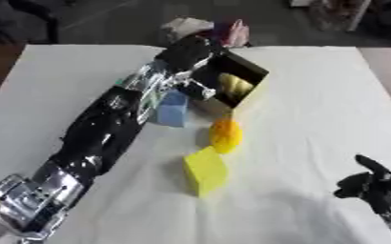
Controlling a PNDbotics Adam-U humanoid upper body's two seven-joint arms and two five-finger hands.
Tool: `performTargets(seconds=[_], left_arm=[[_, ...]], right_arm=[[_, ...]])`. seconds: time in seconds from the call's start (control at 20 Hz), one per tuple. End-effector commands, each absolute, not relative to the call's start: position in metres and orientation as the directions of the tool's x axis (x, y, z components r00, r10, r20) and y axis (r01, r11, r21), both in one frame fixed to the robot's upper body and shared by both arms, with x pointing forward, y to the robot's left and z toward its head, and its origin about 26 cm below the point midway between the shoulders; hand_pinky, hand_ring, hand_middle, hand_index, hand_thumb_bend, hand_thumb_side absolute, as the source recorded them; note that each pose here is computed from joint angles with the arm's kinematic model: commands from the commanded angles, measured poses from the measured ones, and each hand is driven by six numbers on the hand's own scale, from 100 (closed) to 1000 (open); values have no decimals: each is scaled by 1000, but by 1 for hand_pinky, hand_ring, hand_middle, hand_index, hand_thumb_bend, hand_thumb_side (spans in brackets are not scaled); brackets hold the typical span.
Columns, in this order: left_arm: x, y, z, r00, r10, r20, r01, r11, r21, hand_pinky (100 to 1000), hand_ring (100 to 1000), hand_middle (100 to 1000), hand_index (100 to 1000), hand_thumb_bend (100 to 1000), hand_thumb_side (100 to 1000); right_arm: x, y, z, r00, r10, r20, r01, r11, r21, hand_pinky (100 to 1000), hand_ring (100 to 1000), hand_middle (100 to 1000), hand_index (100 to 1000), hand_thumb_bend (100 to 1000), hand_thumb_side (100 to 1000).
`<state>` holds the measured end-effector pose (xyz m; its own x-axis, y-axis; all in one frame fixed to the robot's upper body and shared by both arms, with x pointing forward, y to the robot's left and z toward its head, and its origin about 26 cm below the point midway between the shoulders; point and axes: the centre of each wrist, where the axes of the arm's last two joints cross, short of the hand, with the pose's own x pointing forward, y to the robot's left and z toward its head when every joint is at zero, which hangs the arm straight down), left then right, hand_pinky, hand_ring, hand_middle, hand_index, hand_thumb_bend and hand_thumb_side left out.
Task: Pick up objects on the table and place them in the box.
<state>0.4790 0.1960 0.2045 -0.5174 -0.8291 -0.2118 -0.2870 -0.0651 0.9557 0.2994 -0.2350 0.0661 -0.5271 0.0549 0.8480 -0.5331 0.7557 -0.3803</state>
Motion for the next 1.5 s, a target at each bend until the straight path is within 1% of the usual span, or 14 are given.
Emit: performTargets(seconds=[0.05,0.1,0.15,0.35,0.45,0.5,0.65,0.7,0.85,0.9,1.0,1.15,1.35,1.5], left_arm=[[475,202,233,-508,-825,-246,-349,-64,935,731,667,709,853,304,229],[473,206,240,-505,-828,-245,-365,-52,929,726,643,677,838,109,258],[471,213,249,-502,-829,-248,-384,-43,922,727,640,673,834,219,207],[458,244,276,-496,-823,-277,-403,-64,913,753,678,712,838,233,246],[454,264,277,-500,-815,-292,-368,-105,924,775,712,740,848,282,285],[453,274,277,-500,-811,-303,-348,-132,928,784,738,764,857,380,353],[450,311,263,-467,-806,-364,-244,-278,929,800,778,807,879,550,495],[449,326,256,-443,-812,-381,-196,-328,924,814,803,836,892,644,563],[443,374,242,-353,-834,-424,-40,-439,897,824,820,847,892,689,593],[443,383,240,-338,-837,-430,-3,-456,890,824,821,848,892,699,597],[444,388,240,-320,-841,-435,37,-470,882,821,814,837,888,650,558],[445,378,252,-317,-832,-455,19,-486,874,820,812,833,887,616,524],[447,369,256,-329,-805,-493,-15,-517,856,824,818,837,889,602,521],[449,366,252,-350,-791,-503,8,-539,842,832,837,857,900,617,545]], right_arm=[[301,-235,74,-553,49,832,-528,751,-395,719,679,680,1000,100,661],[301,-236,74,-552,52,832,-525,753,-396,719,679,680,1000,100,660],[301,-237,74,-552,56,832,-521,756,-396,719,680,680,1000,100,659],[299,-246,72,-543,90,835,-497,766,-406,719,679,680,1000,100,664],[298,-250,70,-536,110,837,-488,768,-414,719,680,680,1000,100,670],[297,-252,70,-534,118,837,-485,768,-418,719,680,680,1000,100,669],[297,-255,70,-534,132,835,-478,767,-427,719,680,680,1000,100,663],[297,-255,70,-535,134,834,-477,767,-429,719,680,680,1000,100,667],[298,-252,70,-538,127,834,-485,762,-429,719,680,680,1000,100,669],[298,-251,70,-538,124,834,-488,761,-428,719,680,680,1000,100,669],[298,-251,70,-538,121,834,-489,761,-426,719,680,680,1000,100,675],[298,-251,70,-536,121,835,-488,763,-424,719,680,680,1000,100,679],[298,-251,69,-536,119,836,-490,762,-423,719,680,680,1000,100,677],[298,-250,69,-536,117,836,-491,762,-422,719,680,680,1000,100,678]])
